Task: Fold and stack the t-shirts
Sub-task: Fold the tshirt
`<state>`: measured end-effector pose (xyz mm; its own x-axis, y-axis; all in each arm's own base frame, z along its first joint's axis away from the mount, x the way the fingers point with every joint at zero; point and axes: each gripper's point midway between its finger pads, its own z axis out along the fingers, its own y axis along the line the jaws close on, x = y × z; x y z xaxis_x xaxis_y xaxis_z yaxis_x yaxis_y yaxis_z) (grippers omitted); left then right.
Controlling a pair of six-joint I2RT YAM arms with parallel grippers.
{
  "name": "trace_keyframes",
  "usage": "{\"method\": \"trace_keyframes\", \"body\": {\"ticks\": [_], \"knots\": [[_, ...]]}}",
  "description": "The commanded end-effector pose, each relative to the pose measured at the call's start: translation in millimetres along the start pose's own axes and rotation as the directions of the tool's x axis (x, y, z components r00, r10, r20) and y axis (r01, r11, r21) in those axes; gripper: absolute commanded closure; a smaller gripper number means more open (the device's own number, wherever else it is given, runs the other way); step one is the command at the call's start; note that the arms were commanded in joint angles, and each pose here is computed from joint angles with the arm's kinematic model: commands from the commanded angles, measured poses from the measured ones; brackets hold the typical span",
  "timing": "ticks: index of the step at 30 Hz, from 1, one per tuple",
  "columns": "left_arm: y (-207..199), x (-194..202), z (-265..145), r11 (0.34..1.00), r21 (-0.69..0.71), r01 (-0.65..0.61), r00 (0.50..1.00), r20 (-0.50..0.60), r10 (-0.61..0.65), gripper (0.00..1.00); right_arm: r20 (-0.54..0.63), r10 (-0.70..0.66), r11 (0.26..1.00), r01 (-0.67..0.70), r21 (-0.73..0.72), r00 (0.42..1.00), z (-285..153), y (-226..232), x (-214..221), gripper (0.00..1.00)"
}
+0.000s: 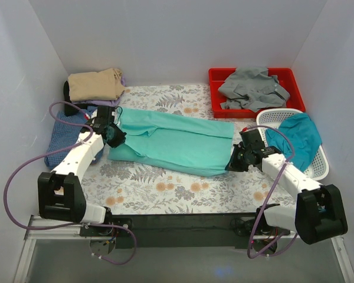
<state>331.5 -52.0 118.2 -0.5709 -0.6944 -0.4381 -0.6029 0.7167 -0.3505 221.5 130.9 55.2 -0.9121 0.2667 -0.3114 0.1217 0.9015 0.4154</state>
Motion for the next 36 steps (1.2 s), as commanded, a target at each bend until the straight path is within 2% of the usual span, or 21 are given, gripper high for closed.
{"method": "trace_keyframes", "body": {"ticks": [1,9,20,28,36], "knots": [[-30.2,-12.1,1.6,0.992,0.111,-0.062,0.998,0.005,0.062,1.0,0.072,-0.039,0.999,0.04,-0.024,0.997,-2.0,12.4,-29.6,0.99],[-54.5,-11.6,15.5,0.975,0.192,-0.115,0.992,-0.03,0.123,1.0,0.062,-0.044,0.999,0.045,-0.021,0.997,6.8,11.5,-38.0,0.99],[-83.0,-22.5,31.3,0.942,0.269,-0.199,0.978,-0.012,0.21,1.0,0.063,-0.036,0.999,0.035,0.018,0.997,13.8,1.3,-40.9,0.99],[-82.2,-12.0,56.9,0.943,0.254,-0.215,0.968,-0.072,0.24,1.0,0.071,-0.044,0.999,0.042,0.032,0.997,16.8,-0.3,-47.8,0.99],[-71.4,-11.7,72.8,0.949,0.203,-0.243,0.963,-0.064,0.26,1.0,0.158,-0.077,0.997,0.075,0.021,0.984,4.8,6.9,-68.5,0.99]]}}
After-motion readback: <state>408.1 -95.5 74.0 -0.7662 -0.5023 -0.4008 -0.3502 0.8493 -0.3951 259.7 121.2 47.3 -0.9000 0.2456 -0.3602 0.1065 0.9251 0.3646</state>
